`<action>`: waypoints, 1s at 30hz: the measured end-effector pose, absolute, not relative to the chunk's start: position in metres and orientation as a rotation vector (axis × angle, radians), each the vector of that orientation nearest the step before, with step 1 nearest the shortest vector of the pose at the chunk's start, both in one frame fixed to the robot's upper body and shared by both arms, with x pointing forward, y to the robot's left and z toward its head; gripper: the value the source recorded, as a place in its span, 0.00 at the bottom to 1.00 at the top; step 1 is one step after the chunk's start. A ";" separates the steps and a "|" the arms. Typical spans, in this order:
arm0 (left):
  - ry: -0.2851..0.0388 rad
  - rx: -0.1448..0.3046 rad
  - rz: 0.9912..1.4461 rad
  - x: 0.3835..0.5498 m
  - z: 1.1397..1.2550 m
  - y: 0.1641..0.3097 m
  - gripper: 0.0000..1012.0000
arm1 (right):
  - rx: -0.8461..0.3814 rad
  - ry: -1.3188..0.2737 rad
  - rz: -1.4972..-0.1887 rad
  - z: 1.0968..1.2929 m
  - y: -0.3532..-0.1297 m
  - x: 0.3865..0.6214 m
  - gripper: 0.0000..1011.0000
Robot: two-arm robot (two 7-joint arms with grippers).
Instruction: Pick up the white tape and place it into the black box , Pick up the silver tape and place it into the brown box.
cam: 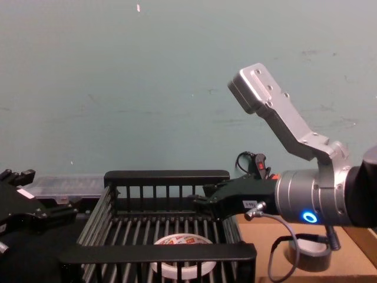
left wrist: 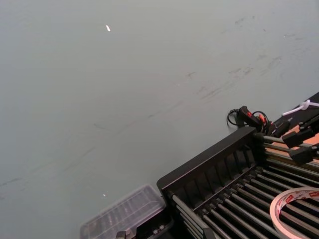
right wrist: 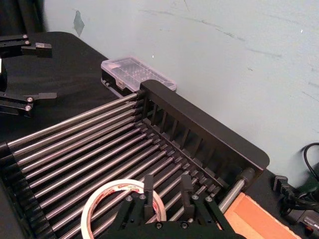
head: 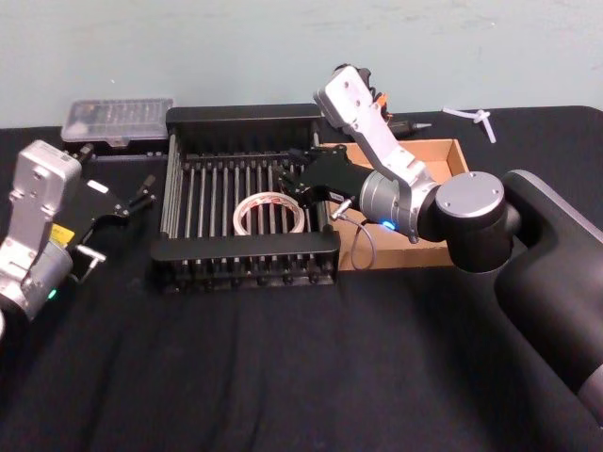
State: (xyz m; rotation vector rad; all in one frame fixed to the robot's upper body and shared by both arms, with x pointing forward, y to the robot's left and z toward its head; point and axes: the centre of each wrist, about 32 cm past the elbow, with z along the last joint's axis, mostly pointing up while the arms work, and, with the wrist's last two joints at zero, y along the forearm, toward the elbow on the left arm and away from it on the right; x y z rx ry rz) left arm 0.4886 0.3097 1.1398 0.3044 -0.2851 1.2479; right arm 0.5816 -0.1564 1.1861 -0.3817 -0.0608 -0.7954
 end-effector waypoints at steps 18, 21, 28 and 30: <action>-0.285 0.304 1.248 0.489 1.140 0.310 0.99 | -0.381 -0.060 -0.794 1.186 -0.156 0.582 0.87; -0.285 0.305 1.248 0.489 1.140 0.310 0.99 | -0.380 -0.060 -0.793 1.186 -0.157 0.582 0.95; -0.285 0.304 1.248 0.489 1.140 0.310 0.99 | -0.354 -0.058 -0.799 1.190 -0.159 0.580 0.99; -0.285 0.304 1.248 0.489 1.140 0.310 0.99 | -0.340 -0.063 -0.805 1.193 -0.161 0.578 0.99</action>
